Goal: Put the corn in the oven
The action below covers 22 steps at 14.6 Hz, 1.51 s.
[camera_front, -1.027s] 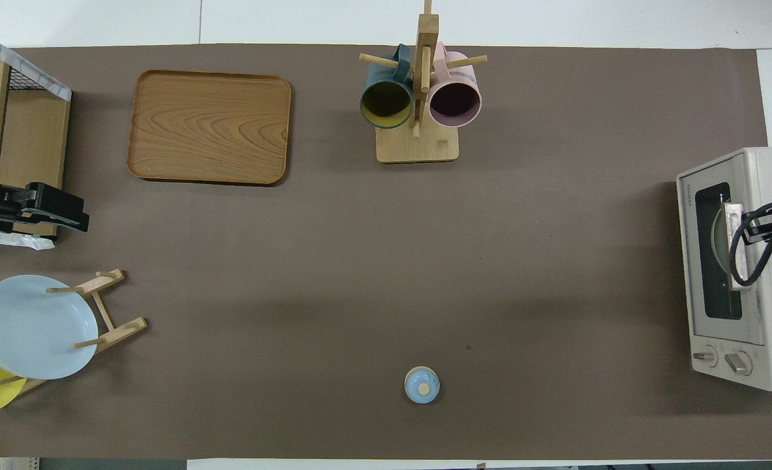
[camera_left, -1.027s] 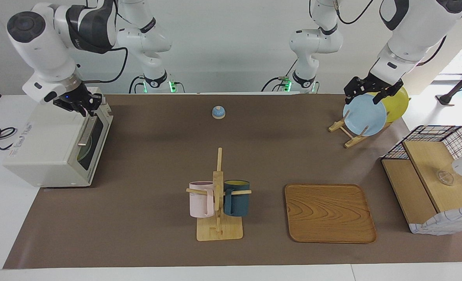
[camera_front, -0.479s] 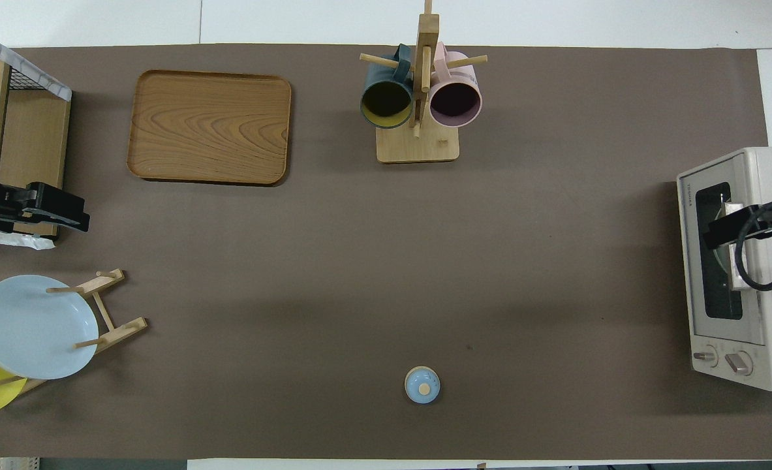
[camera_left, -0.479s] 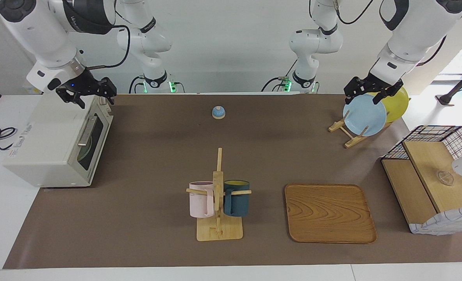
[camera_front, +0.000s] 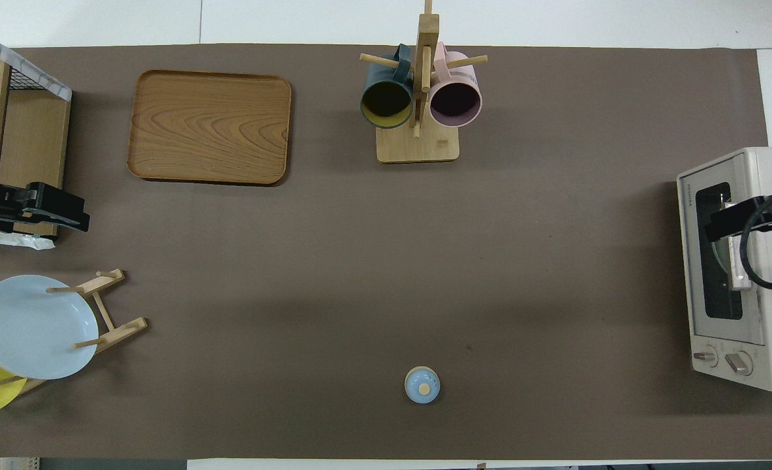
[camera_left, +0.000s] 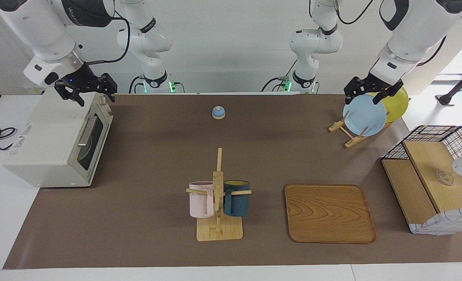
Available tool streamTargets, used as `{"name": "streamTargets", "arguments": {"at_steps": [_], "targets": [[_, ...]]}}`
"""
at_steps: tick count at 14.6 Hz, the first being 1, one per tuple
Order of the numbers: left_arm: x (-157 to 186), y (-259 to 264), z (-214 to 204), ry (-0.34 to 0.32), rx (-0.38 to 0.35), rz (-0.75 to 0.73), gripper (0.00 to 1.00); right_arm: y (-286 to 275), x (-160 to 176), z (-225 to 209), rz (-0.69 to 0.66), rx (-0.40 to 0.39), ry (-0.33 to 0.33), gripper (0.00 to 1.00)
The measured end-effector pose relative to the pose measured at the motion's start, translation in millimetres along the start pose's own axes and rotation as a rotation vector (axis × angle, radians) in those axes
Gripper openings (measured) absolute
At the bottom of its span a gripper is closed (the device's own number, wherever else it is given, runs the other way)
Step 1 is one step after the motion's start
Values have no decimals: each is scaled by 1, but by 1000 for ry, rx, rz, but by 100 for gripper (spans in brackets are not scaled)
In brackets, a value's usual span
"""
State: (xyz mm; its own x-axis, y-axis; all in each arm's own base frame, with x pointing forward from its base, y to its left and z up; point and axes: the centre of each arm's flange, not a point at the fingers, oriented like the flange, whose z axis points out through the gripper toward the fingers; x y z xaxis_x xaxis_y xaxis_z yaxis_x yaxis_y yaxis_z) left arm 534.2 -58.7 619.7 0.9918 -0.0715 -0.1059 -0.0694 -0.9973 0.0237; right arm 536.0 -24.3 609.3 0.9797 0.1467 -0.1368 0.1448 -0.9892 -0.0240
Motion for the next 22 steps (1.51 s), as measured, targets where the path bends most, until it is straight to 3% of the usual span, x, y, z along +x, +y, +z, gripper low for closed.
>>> {"name": "streamTargets", "arguments": {"at_steps": [5, 22], "targets": [[0, 0, 0, 0, 0, 0, 100, -22, 12, 2, 25, -7, -4, 100], [0, 0, 0, 0, 0, 0, 100, -13, 12, -7, 51, -9, 24, 100]]}}
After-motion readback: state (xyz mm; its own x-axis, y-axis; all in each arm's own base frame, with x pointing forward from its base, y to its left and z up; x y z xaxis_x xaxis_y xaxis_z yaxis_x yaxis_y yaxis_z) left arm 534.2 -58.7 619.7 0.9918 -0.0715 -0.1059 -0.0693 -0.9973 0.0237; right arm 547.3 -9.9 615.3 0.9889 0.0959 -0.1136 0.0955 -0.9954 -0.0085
